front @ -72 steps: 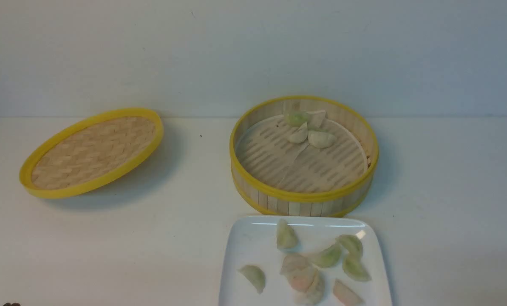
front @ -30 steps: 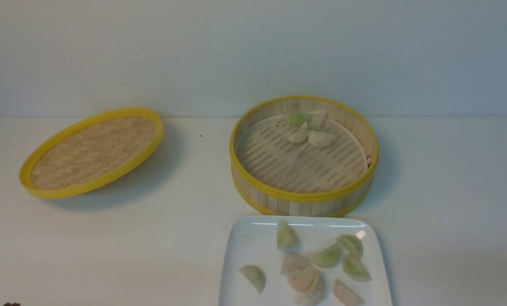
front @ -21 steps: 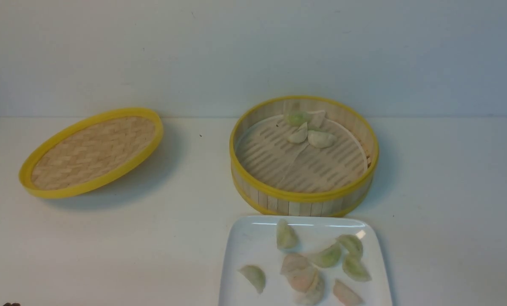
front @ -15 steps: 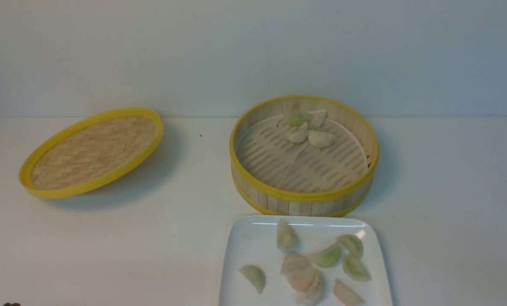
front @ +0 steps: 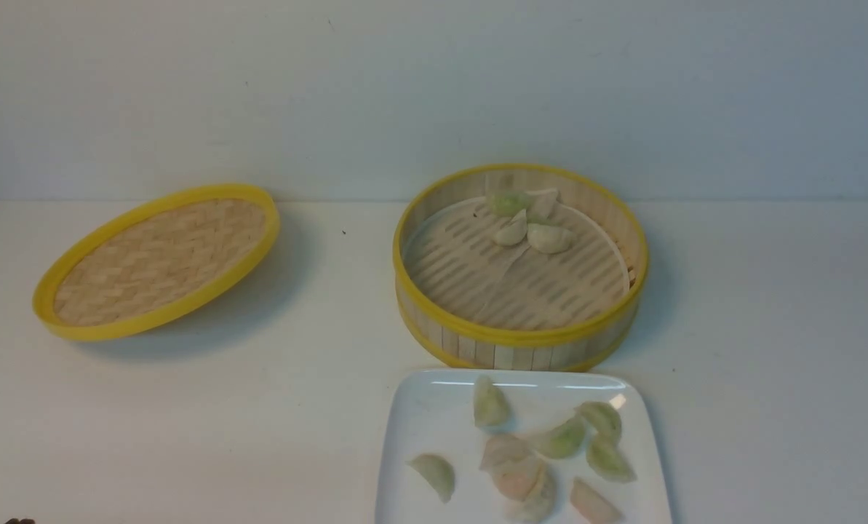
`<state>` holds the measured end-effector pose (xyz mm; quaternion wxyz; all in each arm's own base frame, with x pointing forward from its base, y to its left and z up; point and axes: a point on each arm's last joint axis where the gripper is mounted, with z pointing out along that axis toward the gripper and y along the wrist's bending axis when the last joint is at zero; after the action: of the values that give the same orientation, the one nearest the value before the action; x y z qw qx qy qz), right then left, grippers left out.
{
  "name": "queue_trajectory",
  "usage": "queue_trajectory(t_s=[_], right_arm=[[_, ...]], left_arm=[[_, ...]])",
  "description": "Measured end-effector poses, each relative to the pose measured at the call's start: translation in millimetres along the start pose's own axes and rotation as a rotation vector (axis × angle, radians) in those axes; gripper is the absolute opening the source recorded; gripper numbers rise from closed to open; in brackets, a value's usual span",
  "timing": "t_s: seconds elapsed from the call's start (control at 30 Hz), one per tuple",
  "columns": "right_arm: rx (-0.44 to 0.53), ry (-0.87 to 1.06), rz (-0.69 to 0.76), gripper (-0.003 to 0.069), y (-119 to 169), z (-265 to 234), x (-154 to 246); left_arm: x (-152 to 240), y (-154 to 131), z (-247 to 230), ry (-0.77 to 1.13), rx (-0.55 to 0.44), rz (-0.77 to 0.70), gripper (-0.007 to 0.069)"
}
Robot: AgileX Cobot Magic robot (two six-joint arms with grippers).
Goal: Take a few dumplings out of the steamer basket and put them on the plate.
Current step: Use the right arm to grab a dumpling from inside the steamer
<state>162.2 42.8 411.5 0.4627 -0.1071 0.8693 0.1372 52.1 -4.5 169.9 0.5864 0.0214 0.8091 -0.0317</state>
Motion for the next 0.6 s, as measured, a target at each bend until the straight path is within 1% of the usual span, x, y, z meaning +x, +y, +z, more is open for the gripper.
queue_trajectory(t_s=[0.1,0.13,0.27,0.47,0.6], right_arm=[[-0.008,0.074,-0.069,-0.0013,-6,30,-25],[-0.026,0.117,-0.097,-0.0013,-10,52,-42],[-0.081,0.194,-0.156,-0.0013,-7,98,-68],[-0.138,0.245,-0.232,-0.0013,9,161,-91],[-0.144,0.264,-0.243,-0.0008,10,194,-94]], left_arm=[[0,0,0,0.000,0.000,0.000,-0.0006],[0,0,0,0.000,0.000,0.000,-0.0006],[0,0,0,0.000,0.000,0.000,-0.0006],[0,0,0,0.000,0.000,0.000,-0.0006],[0,0,0,0.000,0.000,0.000,-0.0006]])
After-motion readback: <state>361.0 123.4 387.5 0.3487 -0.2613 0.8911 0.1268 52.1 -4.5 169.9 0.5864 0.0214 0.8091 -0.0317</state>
